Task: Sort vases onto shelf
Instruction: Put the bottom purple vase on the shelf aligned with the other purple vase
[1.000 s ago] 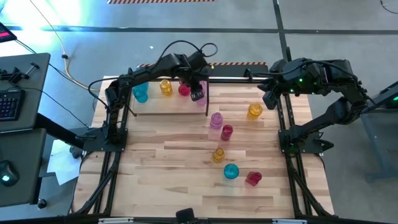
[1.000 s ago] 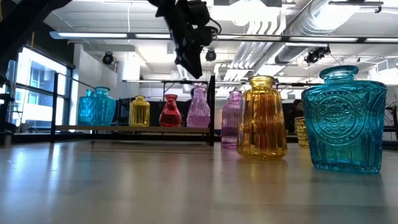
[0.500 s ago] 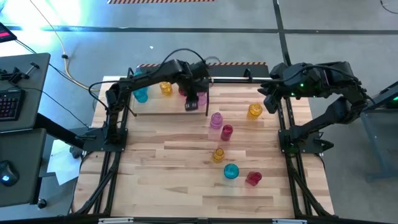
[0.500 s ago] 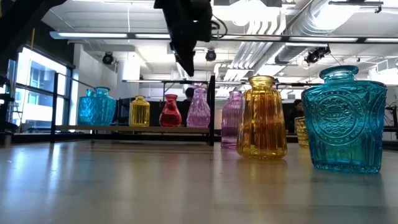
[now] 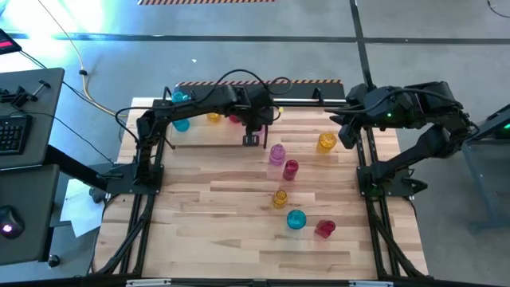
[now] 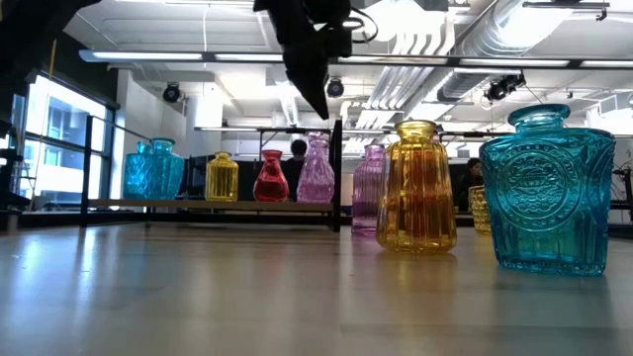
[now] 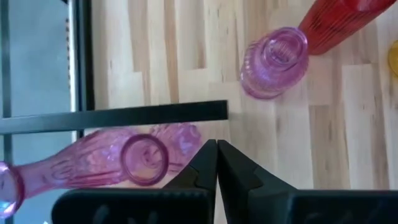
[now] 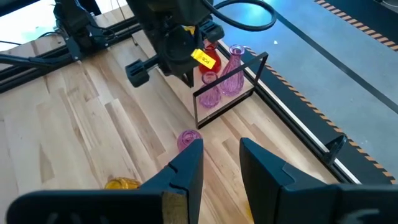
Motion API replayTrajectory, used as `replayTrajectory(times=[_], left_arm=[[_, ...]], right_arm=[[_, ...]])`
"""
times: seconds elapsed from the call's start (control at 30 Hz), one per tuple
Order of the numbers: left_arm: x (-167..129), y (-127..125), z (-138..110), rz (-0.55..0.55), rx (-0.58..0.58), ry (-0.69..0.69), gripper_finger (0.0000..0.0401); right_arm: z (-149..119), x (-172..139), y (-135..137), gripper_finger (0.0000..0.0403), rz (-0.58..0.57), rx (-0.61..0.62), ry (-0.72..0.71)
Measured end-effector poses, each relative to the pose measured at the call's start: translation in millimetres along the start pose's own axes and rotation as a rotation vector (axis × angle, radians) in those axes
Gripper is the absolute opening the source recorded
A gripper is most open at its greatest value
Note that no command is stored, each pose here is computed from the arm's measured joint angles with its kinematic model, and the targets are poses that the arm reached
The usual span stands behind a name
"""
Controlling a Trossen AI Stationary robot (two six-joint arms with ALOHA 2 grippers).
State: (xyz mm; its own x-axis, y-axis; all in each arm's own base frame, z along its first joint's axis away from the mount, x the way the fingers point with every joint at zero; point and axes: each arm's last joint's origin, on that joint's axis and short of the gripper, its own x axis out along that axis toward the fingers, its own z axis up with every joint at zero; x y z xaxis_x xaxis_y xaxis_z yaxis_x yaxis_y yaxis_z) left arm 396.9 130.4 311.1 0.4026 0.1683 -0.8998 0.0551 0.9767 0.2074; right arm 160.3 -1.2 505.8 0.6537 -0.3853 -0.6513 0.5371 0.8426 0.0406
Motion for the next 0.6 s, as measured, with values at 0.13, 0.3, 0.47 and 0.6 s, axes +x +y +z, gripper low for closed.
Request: replayTrajectory(times=[0.13, 0.3, 0.47, 0.6], left_arm=[[0.1, 1.6, -3.3, -0.003, -0.022, 0.025, 0.0], [0.2, 6.5, -6.1, 0.003, -0.059, 0.034, 0.0], [5.7, 8.4, -6.9, -0.007, -0.111, 0.043, 0.0], [12.2, 8.0, -6.9, -0.013, -0.128, 0.059, 0.0]], right_arm=[[0.0, -0.1, -0.1, 0.0087, 0.0, -0.001, 0.0], [0.1, -0.1, -0.4, 0.0087, -0.008, -0.003, -0.004], [0.1, -0.2, -0.5, 0.0087, -0.008, -0.004, -0.005], [0.1, -0.2, -0.5, 0.0087, -0.008, -0.007, -0.005]])
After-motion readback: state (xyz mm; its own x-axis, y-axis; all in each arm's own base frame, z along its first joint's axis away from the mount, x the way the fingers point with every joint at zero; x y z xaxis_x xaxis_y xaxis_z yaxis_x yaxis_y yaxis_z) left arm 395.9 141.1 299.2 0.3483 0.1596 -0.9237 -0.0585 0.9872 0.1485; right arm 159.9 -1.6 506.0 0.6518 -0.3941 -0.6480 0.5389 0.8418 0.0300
